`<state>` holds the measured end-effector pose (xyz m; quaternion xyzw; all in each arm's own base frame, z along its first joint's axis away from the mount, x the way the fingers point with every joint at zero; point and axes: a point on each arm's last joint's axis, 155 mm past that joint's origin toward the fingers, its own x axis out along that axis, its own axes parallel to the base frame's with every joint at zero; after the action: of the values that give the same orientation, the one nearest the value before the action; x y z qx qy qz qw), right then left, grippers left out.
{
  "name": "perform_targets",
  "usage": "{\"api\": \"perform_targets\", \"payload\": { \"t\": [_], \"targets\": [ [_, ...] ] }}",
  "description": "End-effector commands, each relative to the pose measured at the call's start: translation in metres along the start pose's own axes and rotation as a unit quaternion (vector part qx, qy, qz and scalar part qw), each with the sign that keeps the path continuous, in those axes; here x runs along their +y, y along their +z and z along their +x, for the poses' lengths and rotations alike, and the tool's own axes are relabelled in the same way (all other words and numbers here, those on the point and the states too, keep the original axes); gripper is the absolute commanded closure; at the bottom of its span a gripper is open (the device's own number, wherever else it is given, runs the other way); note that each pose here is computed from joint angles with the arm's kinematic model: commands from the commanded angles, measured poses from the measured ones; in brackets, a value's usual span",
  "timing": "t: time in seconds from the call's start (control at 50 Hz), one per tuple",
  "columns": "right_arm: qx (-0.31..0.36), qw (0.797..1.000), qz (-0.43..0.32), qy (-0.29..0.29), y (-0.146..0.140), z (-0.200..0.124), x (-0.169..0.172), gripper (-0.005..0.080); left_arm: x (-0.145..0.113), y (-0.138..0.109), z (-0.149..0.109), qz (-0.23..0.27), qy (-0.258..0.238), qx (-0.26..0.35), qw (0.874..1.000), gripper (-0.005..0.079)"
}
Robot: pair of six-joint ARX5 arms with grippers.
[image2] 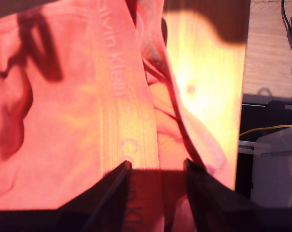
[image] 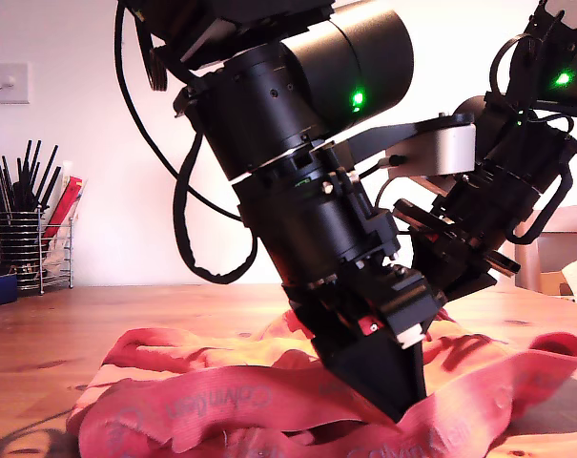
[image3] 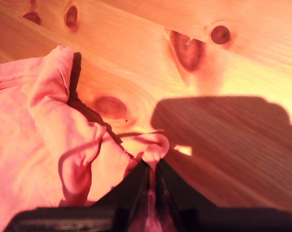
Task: Fold the underwear in front of you. After folding it, place it to the right side.
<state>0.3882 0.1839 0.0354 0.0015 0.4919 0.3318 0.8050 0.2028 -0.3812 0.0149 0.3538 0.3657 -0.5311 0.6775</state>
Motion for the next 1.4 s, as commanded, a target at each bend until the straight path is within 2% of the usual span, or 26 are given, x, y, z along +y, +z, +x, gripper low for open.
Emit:
{"api": "perform_targets", "payload": {
  "t": [0.0,0.28,0.34,0.54,0.56,1.0,1.24,1.38],
  "targets": [
    [-0.008,1.000,-0.005,0.002,0.007,-0.001,0.002,0.0763,-0.005,-0.008,0.010,0.001,-0.005,0.013,1.000,0.0420],
    [-0.005,1.000,-0.004,0.002,0.006,-0.001,0.002,0.0763,-0.001,-0.017,0.019,0.001,0.006,0.030,1.000,0.0428],
    [-0.006,1.000,-0.004,0.002,0.006,-0.001,0.002,0.0763,0.003,-0.018,0.019,-0.001,0.011,0.031,0.999,0.0479],
    [-0.006,1.000,-0.004,0.002,0.006,-0.001,0.002,0.0763,0.014,-0.021,0.019,-0.013,0.017,0.031,0.999,0.0760],
    [-0.006,1.000,-0.004,0.002,0.006,-0.001,0.002,0.0763,0.015,-0.022,0.018,-0.013,0.018,0.031,0.999,0.0769],
    [-0.006,1.000,-0.005,0.002,0.006,-0.001,0.002,0.0763,0.038,-0.012,0.006,0.003,0.051,0.029,0.998,0.0762],
    [-0.008,1.000,-0.006,0.002,0.007,0.000,0.002,0.0763,0.048,0.002,-0.018,0.006,0.072,0.018,0.997,0.0762],
    [-0.007,1.000,-0.005,0.004,0.007,0.000,0.003,0.0763,0.042,-0.015,-0.023,-0.007,0.060,0.051,0.997,0.0762]
  ]
}}
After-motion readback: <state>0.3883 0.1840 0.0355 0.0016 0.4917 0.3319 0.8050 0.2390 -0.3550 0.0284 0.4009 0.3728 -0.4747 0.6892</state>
